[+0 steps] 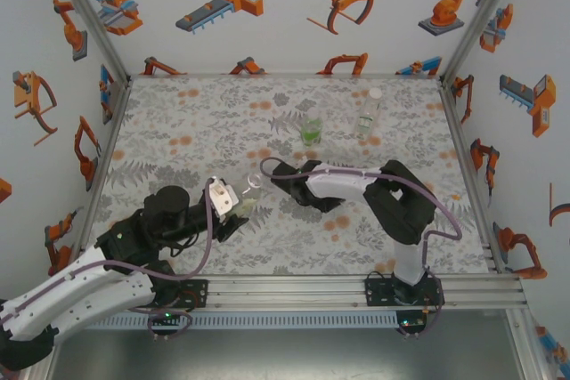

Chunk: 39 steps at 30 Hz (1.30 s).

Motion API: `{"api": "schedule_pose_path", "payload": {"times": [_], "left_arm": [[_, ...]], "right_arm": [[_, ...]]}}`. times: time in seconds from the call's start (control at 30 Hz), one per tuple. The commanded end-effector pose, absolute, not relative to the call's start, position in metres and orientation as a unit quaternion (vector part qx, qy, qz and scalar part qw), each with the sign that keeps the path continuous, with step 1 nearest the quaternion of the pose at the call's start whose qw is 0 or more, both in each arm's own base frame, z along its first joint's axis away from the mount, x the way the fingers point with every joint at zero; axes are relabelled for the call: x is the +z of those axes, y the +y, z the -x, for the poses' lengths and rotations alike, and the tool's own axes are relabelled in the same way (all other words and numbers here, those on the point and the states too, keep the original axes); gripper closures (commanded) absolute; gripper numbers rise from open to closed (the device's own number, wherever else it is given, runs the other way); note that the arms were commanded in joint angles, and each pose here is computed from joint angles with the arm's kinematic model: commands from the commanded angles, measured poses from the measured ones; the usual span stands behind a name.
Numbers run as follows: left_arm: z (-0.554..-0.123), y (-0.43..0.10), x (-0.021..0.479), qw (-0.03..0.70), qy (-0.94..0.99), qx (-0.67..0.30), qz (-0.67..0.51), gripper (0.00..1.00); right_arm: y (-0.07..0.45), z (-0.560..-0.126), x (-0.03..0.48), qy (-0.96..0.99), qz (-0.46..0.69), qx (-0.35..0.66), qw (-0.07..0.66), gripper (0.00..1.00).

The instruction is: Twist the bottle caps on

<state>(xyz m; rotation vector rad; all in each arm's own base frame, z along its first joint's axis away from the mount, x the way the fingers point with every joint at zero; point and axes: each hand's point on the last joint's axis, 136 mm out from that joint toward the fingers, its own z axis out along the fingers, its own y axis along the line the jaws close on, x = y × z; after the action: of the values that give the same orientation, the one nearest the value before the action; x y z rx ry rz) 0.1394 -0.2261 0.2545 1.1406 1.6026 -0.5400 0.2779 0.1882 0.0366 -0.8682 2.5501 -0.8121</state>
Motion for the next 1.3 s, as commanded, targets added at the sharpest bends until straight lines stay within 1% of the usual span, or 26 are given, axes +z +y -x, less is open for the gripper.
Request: {"api": "schedule_pose_path", "payload": {"times": [0.0, 0.07, 0.13, 0.2, 0.33, 0.5, 0.6, 0.83, 1.0, 1.1, 1.27], "left_arm": [[-0.141, -0.222, 0.251, 0.522, 0.675, -0.218, -0.475, 1.00], [-0.140, -0.222, 0.251, 0.521, 0.675, -0.218, -0.475, 1.00], [-0.140, -0.222, 0.251, 0.522, 0.674, -0.219, -0.475, 1.00], [-0.141, -0.223, 0.251, 0.522, 0.674, -0.218, -0.475, 1.00], [-0.142, -0.224, 0.248, 0.518, 0.677, -0.216, -0.477, 1.00], [-0.143, -0.226, 0.249, 0.516, 0.677, -0.216, -0.479, 1.00], [-0.143, -0.227, 0.248, 0.515, 0.677, -0.217, -0.479, 1.00], [-0.144, -0.230, 0.247, 0.513, 0.679, -0.217, -0.478, 1.00], [-0.145, -0.233, 0.245, 0.509, 0.680, -0.221, -0.480, 1.00], [-0.146, -0.234, 0.244, 0.508, 0.679, -0.221, -0.481, 1.00], [-0.145, -0.235, 0.246, 0.509, 0.679, -0.222, -0.481, 1.00]], "right_arm": [[0.204, -0.272, 0.034, 0.907, 0.291, -0.257, 0.162, 0.77], [0.211, -0.266, 0.029, 0.910, 0.293, -0.248, 0.157, 0.76], [0.217, -0.262, 0.025, 0.914, 0.293, -0.236, 0.150, 0.71], [0.224, -0.258, 0.022, 0.922, 0.289, -0.213, 0.145, 0.65], [0.236, -0.253, 0.024, 0.932, 0.285, -0.169, 0.144, 0.58], [0.246, -0.255, 0.039, 0.940, 0.276, -0.128, 0.156, 0.56], [0.243, -0.259, 0.054, 0.946, 0.260, -0.103, 0.165, 0.56], [0.228, -0.268, 0.074, 0.970, 0.190, 0.011, 0.153, 0.56], [0.209, -0.272, 0.071, 0.980, 0.139, 0.051, 0.133, 0.56], [0.204, -0.273, 0.062, 0.983, 0.121, 0.066, 0.119, 0.53], [0.199, -0.271, 0.046, 0.986, 0.109, 0.065, 0.105, 0.51]]}}
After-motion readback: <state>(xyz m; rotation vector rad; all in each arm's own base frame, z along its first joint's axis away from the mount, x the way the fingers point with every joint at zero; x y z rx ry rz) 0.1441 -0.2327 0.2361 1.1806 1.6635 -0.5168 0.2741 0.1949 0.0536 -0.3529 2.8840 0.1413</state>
